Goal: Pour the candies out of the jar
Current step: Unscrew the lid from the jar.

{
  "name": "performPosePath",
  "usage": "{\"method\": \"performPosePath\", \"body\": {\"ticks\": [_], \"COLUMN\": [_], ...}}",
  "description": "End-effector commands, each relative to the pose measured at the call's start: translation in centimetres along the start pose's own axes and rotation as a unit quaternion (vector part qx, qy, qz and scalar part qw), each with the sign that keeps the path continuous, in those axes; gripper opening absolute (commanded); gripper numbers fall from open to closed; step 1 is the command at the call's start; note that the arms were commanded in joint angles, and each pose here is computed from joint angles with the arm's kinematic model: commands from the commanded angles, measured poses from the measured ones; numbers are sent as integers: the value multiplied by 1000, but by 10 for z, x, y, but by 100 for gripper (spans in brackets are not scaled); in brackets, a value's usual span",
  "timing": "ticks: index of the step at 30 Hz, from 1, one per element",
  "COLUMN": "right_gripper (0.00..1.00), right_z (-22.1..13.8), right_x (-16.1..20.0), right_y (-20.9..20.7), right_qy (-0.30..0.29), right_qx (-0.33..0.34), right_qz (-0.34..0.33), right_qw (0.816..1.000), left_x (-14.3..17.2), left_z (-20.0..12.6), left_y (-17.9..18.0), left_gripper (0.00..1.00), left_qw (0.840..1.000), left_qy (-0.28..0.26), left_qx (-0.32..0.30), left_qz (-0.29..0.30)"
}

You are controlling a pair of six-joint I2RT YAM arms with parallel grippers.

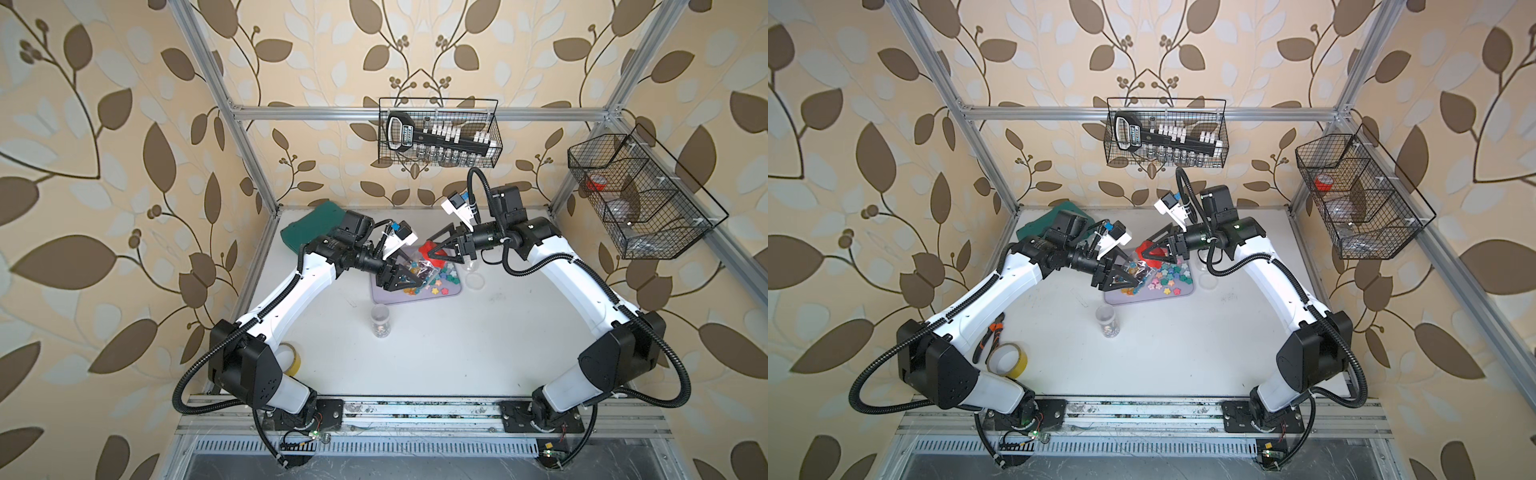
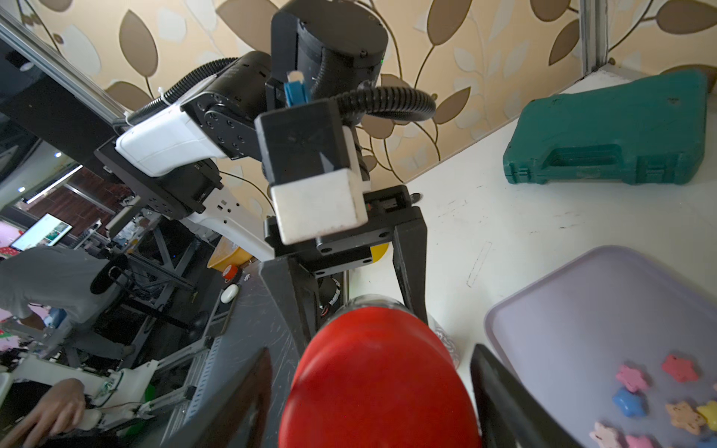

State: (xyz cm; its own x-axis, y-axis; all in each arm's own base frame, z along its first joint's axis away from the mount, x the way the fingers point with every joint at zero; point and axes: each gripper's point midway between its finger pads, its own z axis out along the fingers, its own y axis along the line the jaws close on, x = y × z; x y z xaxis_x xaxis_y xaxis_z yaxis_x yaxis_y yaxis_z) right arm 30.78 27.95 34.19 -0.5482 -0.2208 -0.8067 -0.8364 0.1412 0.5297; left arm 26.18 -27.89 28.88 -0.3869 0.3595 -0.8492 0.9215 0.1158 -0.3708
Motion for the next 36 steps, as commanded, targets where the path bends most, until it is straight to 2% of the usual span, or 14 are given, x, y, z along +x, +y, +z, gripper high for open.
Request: {"method": "performPosePath", "body": {"ticks": [1, 7, 13, 21, 27, 36], "right_gripper": [81, 84, 88, 89, 85, 85], "right_z": [-4, -18, -43, -29, -2, 7], "right_x": [-15, -28, -32, 14, 31, 20], "right_y": [6, -15, -41, -83, -81, -77], "right_qy": [-16, -36, -54, 24, 74, 75], "right_qx": [12, 76, 123, 143, 119, 112], "right_qz": [9, 78, 172, 285, 294, 280], "right_qw": [1000, 993, 976, 948, 946, 951], "left_x": [-16, -14, -12, -5, 8, 19], "left_z": [-2, -3, -12, -25, -26, -18], "left_y": [-5, 8, 27, 52, 53, 55], "left_gripper": [46, 46, 45, 45, 45, 45], "left_qw": [999, 998, 990, 970, 957, 951], "left_qy": [-19, -10, 2, 29, 79, 109], "left_qx": [-3, -41, -122, -220, -252, -256], "left_qz": [46, 48, 66, 96, 124, 134]}}
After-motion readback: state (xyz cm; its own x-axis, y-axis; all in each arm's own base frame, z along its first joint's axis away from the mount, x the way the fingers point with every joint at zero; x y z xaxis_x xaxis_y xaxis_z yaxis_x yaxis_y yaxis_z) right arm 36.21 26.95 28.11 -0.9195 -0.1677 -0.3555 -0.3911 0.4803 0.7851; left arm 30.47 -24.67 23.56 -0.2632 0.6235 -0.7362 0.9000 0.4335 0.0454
